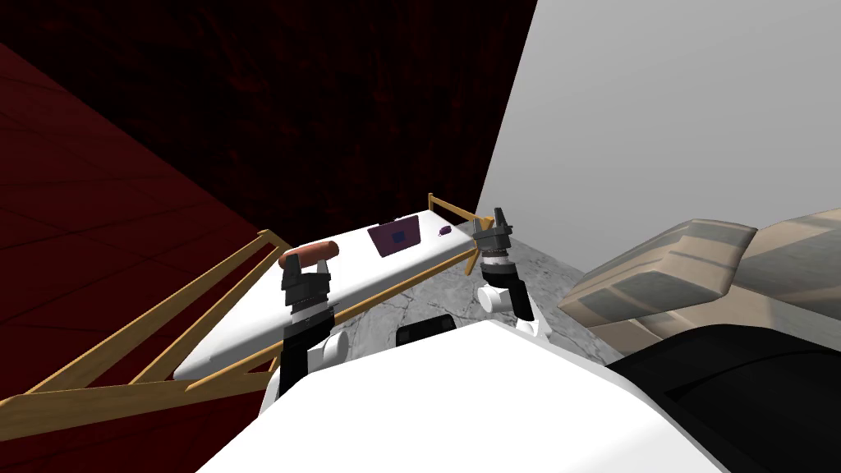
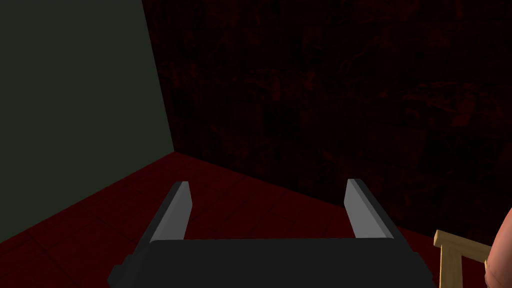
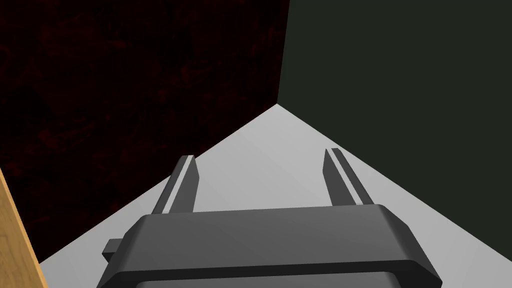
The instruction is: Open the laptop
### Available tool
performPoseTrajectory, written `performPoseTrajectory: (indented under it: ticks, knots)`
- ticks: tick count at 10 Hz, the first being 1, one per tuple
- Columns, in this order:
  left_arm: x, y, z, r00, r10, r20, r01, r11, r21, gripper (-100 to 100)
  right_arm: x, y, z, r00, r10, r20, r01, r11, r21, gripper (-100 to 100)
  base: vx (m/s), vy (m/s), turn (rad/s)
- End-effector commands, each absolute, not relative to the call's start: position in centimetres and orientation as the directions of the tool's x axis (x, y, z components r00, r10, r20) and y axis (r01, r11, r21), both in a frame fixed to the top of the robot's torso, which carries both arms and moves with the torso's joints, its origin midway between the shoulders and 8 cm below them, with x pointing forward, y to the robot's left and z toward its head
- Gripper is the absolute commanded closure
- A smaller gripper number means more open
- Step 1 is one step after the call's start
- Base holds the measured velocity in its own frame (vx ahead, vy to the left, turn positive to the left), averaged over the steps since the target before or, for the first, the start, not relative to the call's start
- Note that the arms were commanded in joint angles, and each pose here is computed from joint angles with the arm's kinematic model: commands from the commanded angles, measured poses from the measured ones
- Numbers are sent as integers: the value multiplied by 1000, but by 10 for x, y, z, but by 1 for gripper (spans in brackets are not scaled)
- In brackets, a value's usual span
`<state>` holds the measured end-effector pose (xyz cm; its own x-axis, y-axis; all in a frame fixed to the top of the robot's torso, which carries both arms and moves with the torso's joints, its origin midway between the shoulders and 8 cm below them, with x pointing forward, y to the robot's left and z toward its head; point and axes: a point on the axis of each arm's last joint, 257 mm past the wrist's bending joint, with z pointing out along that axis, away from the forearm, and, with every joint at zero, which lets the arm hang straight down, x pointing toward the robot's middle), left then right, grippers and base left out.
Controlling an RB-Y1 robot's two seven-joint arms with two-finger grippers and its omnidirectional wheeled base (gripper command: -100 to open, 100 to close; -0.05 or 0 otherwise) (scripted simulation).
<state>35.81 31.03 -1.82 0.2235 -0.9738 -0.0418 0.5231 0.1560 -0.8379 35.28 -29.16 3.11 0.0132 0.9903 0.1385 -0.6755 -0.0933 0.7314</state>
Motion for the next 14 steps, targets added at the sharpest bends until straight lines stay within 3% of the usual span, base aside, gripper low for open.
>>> performPoseTrajectory:
  ticks: [1, 9, 10, 14]
  knots:
    - [358, 310, -18, 223, -974, -42, 523, 156, -838, 0, 353, -292, 31, 13, 990, 139, -676, -93, 731, 0, 0, 0, 0]
    - [358, 310, -18, 223, -974, -42, 523, 156, -838, 0, 353, -292, 31, 13, 990, 138, -676, -93, 731, 0, 0, 0, 0]
    - [362, 310, -18, 205, -975, -83, 511, 179, -841, -100, 353, -292, 31, 13, 990, 138, -676, -93, 731, 0, 6, -4, -17]
    - [375, 318, -19, 185, -970, -156, 471, 227, -852, -100, 353, -292, 31, 13, 990, 139, -675, -93, 732, 0, -1, -8, -26]
